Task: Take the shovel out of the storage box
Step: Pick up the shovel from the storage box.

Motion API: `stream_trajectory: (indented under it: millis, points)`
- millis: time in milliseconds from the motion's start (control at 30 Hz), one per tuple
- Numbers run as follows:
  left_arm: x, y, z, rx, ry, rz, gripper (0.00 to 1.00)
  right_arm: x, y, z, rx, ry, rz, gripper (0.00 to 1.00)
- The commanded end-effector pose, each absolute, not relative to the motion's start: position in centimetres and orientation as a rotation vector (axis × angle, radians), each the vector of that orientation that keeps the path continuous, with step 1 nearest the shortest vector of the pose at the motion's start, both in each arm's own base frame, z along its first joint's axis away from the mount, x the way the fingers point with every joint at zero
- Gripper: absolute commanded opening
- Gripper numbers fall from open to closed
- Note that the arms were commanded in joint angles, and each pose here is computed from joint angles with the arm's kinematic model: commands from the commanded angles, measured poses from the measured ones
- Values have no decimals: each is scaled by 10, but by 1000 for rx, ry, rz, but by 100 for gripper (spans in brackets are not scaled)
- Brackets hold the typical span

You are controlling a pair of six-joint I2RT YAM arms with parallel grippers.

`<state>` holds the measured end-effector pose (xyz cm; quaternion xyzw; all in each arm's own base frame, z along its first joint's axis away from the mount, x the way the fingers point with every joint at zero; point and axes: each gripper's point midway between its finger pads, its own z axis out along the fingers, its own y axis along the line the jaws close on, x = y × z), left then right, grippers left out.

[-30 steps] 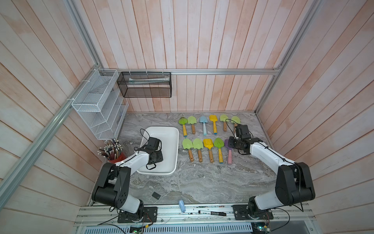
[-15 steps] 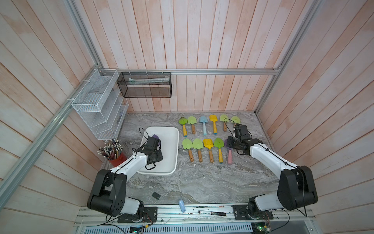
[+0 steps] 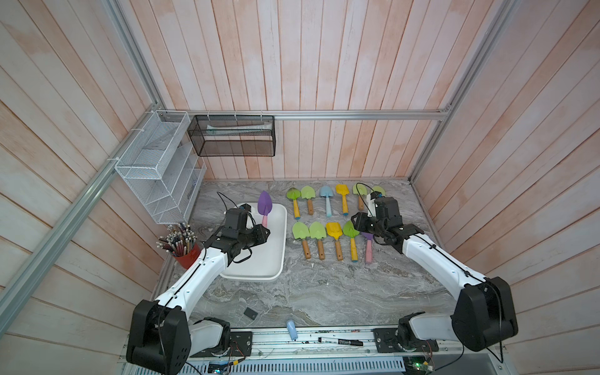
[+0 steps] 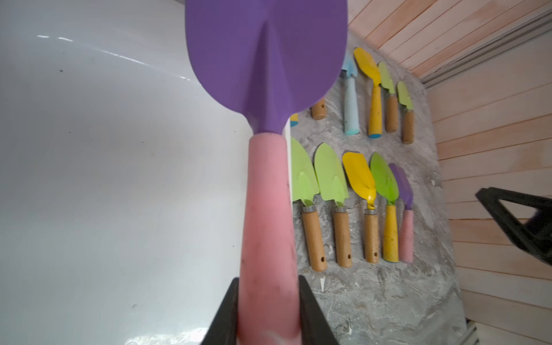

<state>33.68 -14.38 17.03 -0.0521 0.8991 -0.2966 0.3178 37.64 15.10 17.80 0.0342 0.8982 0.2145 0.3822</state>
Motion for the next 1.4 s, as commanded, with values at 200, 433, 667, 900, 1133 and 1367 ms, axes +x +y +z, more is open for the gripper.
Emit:
stream_trajectory:
  millis: [200, 433, 667, 900, 1133, 1367]
  points:
    - [334, -180, 244, 11, 2068, -1232, 2, 364, 219, 227, -57, 2118, 941, 46]
    - [317, -200, 273, 99, 1929, -1505, 2, 337, 276, 255, -222, 1984, 1321, 54]
    - [310, -203, 280, 92, 1880, -1607, 2, 329, 299, 272, -278, 1904, 1458, 58]
    - [301, -210, 288, 109, 1849, -1669, 2, 331, 311, 283, -323, 1858, 1553, 59]
    - [294, -220, 298, 125, 1790, -1756, 2, 325, 320, 298, -357, 1784, 1648, 59]
    - [286, -226, 307, 148, 1743, -1806, 2, 320, 330, 305, -381, 1741, 1729, 60]
